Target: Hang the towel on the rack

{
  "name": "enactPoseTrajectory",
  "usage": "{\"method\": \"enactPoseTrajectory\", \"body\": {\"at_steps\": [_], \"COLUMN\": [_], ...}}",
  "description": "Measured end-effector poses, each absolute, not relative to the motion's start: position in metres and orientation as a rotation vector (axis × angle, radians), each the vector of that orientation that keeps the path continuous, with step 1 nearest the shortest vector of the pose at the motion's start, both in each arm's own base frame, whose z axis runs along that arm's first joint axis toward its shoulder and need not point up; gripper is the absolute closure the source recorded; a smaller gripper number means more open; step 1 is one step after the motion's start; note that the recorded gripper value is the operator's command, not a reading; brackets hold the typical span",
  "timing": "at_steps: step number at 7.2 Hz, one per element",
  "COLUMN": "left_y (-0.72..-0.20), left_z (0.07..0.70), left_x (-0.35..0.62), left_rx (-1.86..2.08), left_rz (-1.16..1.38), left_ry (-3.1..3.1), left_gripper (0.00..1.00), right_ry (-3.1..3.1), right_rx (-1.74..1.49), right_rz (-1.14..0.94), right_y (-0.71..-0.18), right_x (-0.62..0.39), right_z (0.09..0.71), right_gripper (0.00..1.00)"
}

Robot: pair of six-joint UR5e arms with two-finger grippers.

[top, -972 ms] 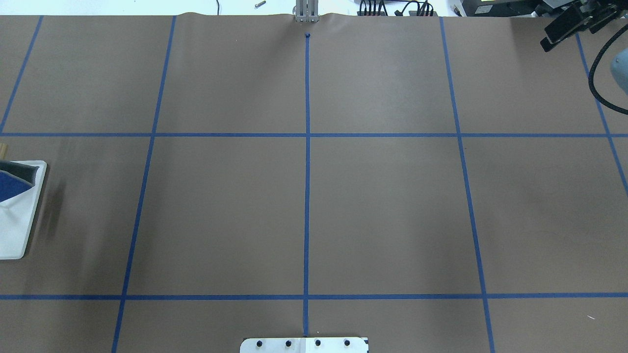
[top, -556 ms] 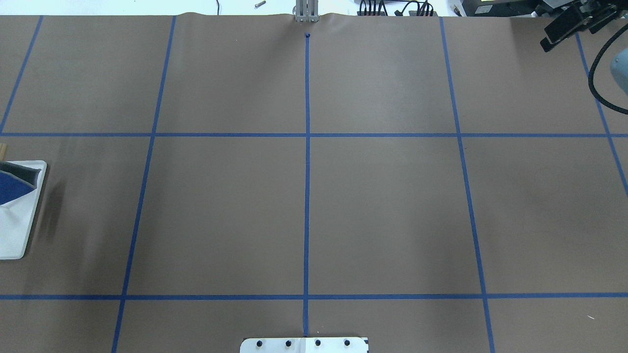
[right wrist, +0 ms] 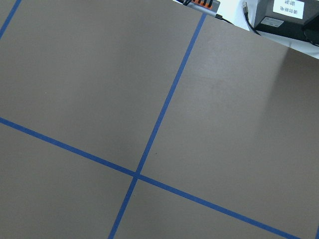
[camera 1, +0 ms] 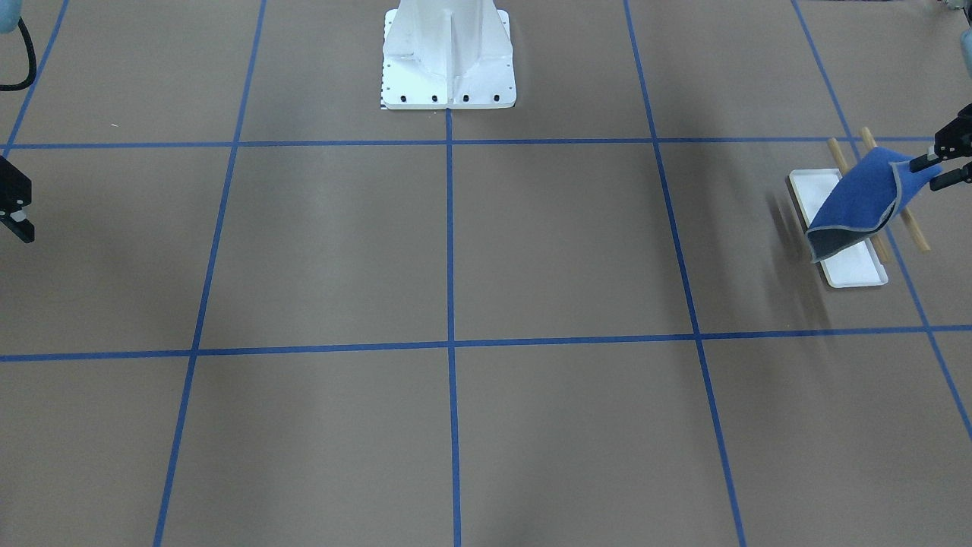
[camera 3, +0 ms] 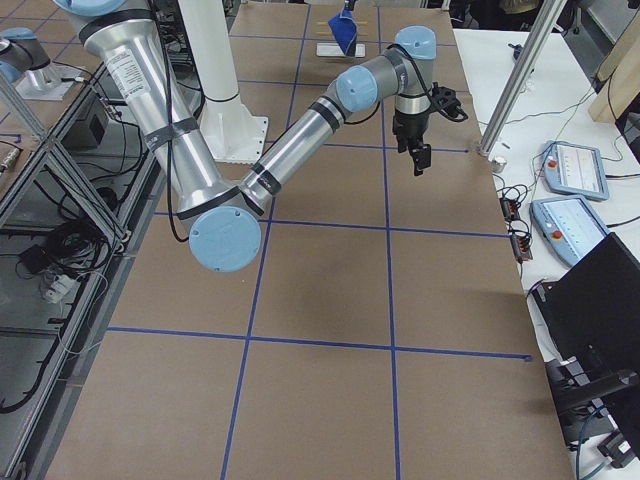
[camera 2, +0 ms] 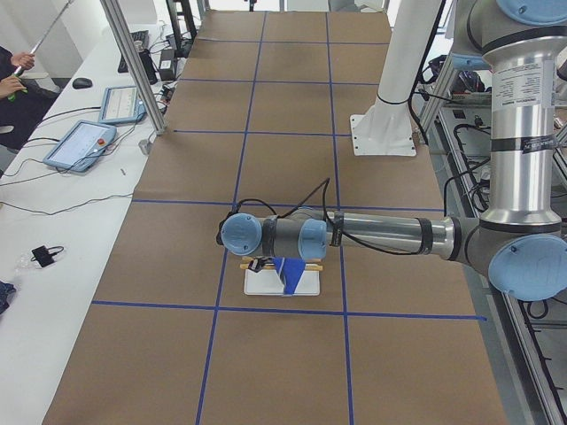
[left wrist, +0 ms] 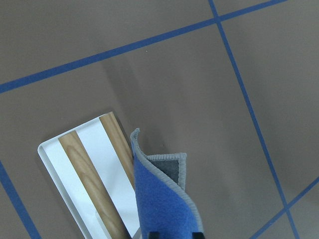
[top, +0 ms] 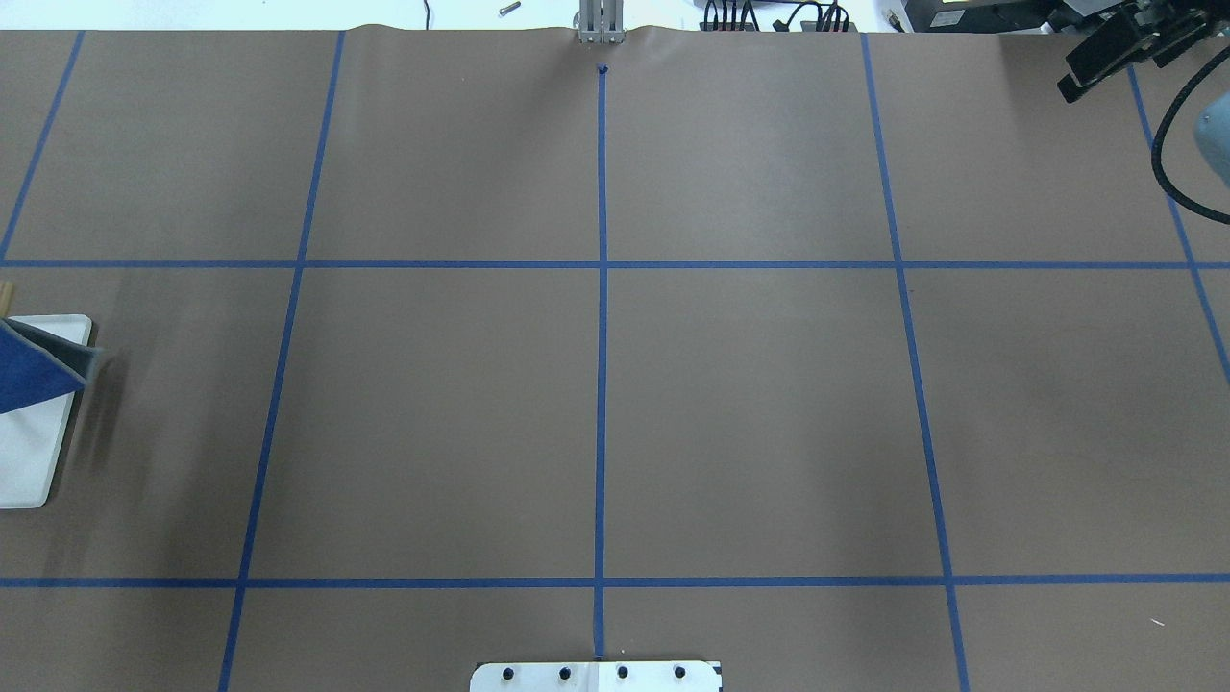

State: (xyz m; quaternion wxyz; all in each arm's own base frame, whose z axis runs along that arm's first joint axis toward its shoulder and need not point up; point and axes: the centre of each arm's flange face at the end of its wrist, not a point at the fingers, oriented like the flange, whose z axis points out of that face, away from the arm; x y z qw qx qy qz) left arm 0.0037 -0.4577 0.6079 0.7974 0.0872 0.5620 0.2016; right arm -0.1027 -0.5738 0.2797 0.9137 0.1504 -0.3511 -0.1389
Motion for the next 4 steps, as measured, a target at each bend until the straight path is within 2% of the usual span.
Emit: {"method": "enactPoseTrajectory", "body": {"at_steps": [4], "left_y": [-0.484], "left_z": [0.583], "left_x": [-0.014], "left_rx": [0.248], "left_rz": [0.423], "left_ry": [1.140], "left_gripper": [0.02], "right_ry": [-0.737], "right_rx": [0.287], "right_rz": [-0.264], "right_y": [-0.582], "right_x": [-0.089], "right_z": [0.291], "right_gripper": [0.00]}}
